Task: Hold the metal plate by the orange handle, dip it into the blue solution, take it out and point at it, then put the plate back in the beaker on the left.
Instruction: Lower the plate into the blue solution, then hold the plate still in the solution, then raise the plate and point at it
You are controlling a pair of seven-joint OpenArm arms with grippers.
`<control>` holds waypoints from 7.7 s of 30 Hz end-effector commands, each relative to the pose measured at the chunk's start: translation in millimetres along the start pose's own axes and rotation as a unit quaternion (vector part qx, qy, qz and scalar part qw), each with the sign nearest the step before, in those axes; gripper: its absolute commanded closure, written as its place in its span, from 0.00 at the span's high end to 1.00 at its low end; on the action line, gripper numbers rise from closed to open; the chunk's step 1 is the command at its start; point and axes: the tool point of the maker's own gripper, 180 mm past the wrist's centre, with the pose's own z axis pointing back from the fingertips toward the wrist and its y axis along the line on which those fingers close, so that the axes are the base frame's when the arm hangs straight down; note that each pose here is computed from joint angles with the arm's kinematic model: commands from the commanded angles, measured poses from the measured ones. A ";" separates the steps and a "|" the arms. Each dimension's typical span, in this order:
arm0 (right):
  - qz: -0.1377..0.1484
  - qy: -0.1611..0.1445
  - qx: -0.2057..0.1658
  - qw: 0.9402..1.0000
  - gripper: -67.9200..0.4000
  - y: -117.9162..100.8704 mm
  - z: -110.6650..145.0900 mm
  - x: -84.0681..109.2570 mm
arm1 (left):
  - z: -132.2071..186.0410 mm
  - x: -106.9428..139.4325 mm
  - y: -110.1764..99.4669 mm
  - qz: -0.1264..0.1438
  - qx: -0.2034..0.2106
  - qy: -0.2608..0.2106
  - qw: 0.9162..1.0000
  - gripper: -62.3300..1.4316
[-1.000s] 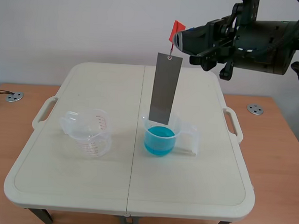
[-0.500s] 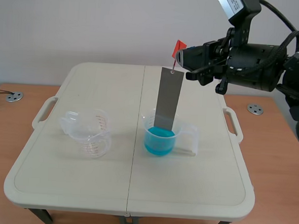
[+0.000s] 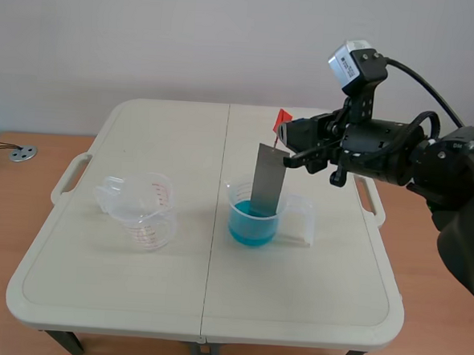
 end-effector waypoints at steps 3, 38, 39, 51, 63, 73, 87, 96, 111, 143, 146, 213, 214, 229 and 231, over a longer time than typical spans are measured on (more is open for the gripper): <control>0.012 -0.003 -0.001 1.000 0.02 -3.2 -0.6 1.2 | -0.8 4.4 -1.2 0.005 0.000 -0.009 1.000 0.06; 0.035 0.010 -0.008 0.999 0.02 -6.2 -0.7 -5.4 | -0.8 3.1 -1.2 0.005 0.000 -0.005 1.000 0.06; 0.035 0.010 -0.008 0.999 0.02 -6.2 -0.7 -5.3 | -0.8 3.1 -1.2 0.005 0.000 -0.005 1.000 0.06; 0.035 0.008 -0.008 0.999 0.02 -6.2 -0.7 -4.5 | -0.8 3.1 -1.2 0.005 0.000 -0.005 1.000 0.06; 0.035 0.008 -0.008 0.999 0.02 -6.2 -0.7 -4.5 | -0.8 3.2 -1.2 0.005 0.000 -0.005 1.000 0.06; 0.035 0.008 -0.008 0.999 0.02 -6.2 -0.7 -4.5 | -0.8 3.2 -1.2 0.005 0.000 -0.005 1.000 0.06; 0.035 0.008 -0.008 0.999 0.02 -6.2 -0.7 -4.5 | -0.8 3.2 -1.2 0.005 0.000 -0.005 1.000 0.06; 0.035 0.007 -0.008 0.999 0.02 -6.5 -1.0 -3.4 | -0.8 3.2 -2.3 0.005 -0.003 -0.005 1.000 0.06; 0.041 -0.020 -0.004 0.999 0.02 -3.3 -0.5 15.4 | -0.8 3.2 -2.4 0.005 -0.003 -0.005 1.000 0.06; 0.037 -0.048 0.048 0.997 0.02 34.7 11.2 73.3 | -1.6 4.4 -1.2 0.004 -0.002 -0.007 1.000 0.06; 0.037 -0.050 0.056 0.996 0.02 42.3 14.6 76.8 | -1.6 4.4 -1.2 0.004 -0.002 -0.007 1.000 0.06; 0.085 -0.122 0.057 0.987 0.02 63.2 55.0 139.0 | -141.0 243.0 96.2 -0.120 -0.007 -0.238 0.964 0.06; 0.085 -0.122 0.057 0.987 0.02 63.2 55.0 139.0 | -142.5 246.6 94.0 -0.122 -0.010 -0.240 0.963 0.06; 0.086 -0.120 0.057 0.987 0.02 63.1 54.8 138.3 | -149.1 282.3 65.0 -0.145 -0.046 -0.264 0.952 0.06; 0.086 -0.120 0.057 0.987 0.02 63.1 54.8 138.3 | -150.2 282.4 63.5 -0.149 -0.045 -0.263 0.952 0.05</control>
